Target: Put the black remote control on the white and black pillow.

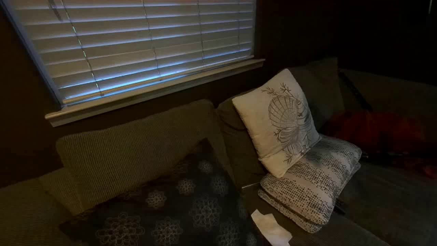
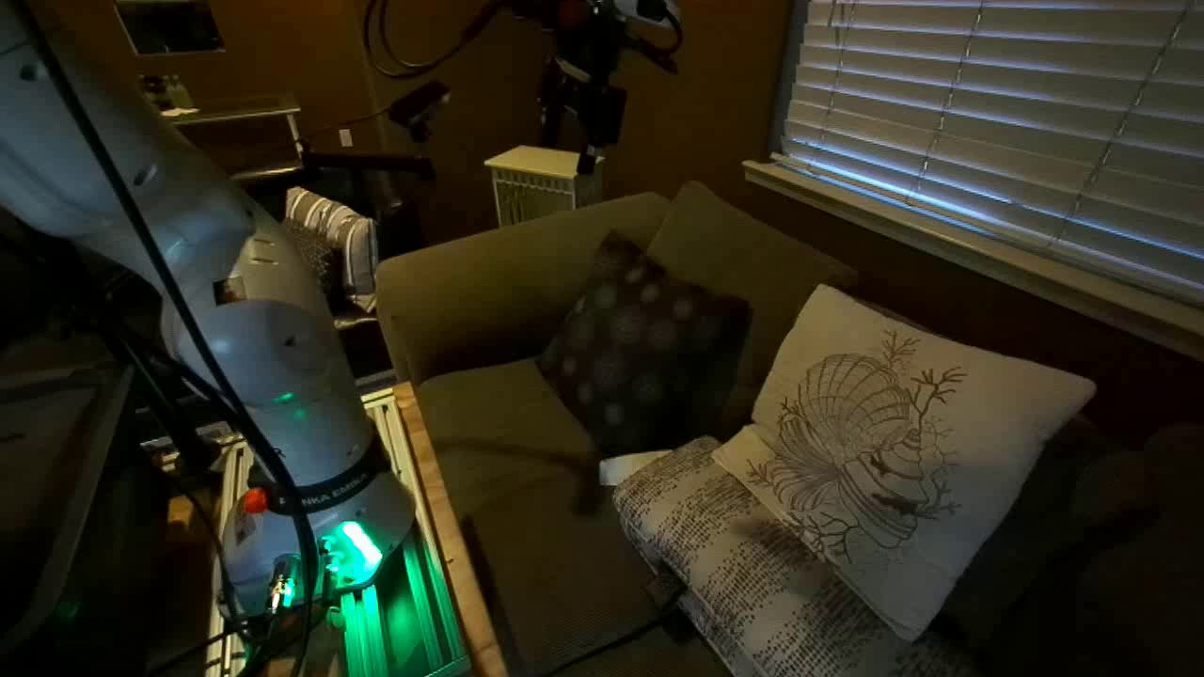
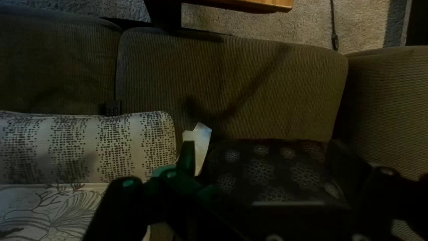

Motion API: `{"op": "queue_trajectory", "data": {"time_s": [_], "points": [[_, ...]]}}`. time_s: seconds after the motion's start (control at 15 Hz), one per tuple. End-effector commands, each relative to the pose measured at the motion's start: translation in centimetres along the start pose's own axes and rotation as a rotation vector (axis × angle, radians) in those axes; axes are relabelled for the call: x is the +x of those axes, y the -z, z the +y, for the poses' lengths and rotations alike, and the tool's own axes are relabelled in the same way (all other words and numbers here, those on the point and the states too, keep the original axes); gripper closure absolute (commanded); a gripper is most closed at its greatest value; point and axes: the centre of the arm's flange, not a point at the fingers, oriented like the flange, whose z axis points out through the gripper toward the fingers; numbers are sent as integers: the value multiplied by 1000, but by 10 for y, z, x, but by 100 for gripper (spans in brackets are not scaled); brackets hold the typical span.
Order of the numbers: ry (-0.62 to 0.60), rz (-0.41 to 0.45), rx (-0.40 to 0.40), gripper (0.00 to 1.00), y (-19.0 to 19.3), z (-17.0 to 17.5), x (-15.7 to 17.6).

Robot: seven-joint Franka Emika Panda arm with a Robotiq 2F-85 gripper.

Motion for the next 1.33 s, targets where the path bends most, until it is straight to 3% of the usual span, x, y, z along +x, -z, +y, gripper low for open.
{"op": "queue_trajectory", "data": {"time_s": [0.0, 0.87, 1.27], "points": [[0, 0, 0, 0, 0, 0, 0], [0, 0, 0, 0, 0, 0, 0], [-119, -33, -2, 0, -70, 17, -14]]}}
